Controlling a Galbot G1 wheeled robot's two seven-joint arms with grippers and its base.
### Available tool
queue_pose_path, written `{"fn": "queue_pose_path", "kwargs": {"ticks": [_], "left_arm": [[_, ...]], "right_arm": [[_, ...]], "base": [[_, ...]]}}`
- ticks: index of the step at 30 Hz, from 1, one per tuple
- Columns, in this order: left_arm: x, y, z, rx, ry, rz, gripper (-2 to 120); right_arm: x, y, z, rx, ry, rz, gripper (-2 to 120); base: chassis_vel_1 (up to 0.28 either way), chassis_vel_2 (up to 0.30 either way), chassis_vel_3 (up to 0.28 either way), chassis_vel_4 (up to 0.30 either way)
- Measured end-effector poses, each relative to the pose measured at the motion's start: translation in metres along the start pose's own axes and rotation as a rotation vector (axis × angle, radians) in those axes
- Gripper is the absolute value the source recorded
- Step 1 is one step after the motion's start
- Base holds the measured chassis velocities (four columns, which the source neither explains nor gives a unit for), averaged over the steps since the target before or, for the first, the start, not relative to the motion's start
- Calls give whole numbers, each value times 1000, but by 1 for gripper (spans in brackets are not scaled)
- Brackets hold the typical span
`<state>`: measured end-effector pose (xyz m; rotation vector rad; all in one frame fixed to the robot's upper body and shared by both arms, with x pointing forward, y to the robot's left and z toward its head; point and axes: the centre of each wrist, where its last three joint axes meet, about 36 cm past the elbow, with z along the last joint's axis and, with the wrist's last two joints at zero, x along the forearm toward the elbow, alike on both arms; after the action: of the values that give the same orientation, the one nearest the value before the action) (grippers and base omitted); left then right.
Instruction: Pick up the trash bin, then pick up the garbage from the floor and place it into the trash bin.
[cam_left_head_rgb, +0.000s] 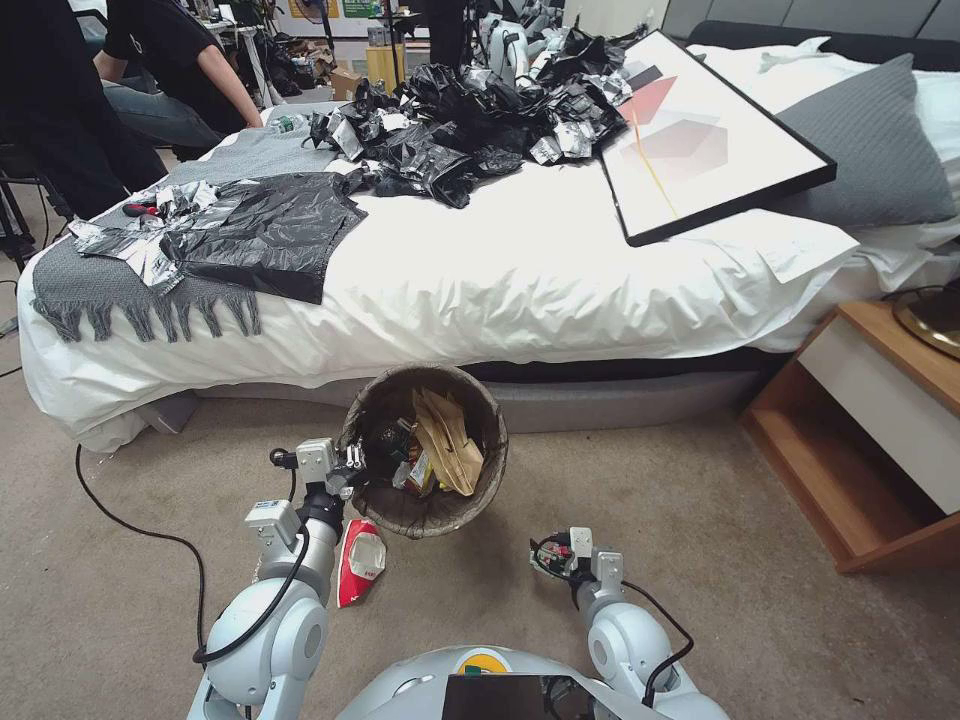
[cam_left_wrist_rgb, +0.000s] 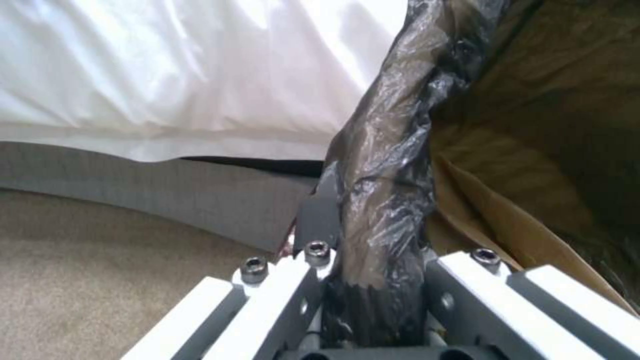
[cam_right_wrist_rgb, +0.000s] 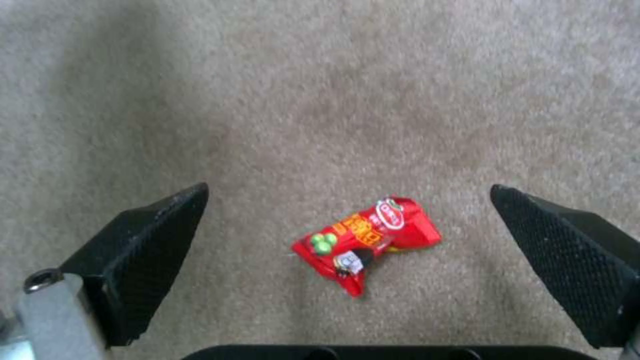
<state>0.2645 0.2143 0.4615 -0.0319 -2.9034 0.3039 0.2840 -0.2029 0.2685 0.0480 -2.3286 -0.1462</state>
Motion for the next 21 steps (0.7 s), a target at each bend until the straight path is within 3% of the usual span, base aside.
{"fn": "queue_pose_path", "kwargs": {"ticks": [21], "left_arm": [[0, -1, 1, -3, 0, -1, 2]], "right_arm": [[-35, -6, 27, -16, 79, 38, 100]], "base": [[0, 0, 0, 0]]}}
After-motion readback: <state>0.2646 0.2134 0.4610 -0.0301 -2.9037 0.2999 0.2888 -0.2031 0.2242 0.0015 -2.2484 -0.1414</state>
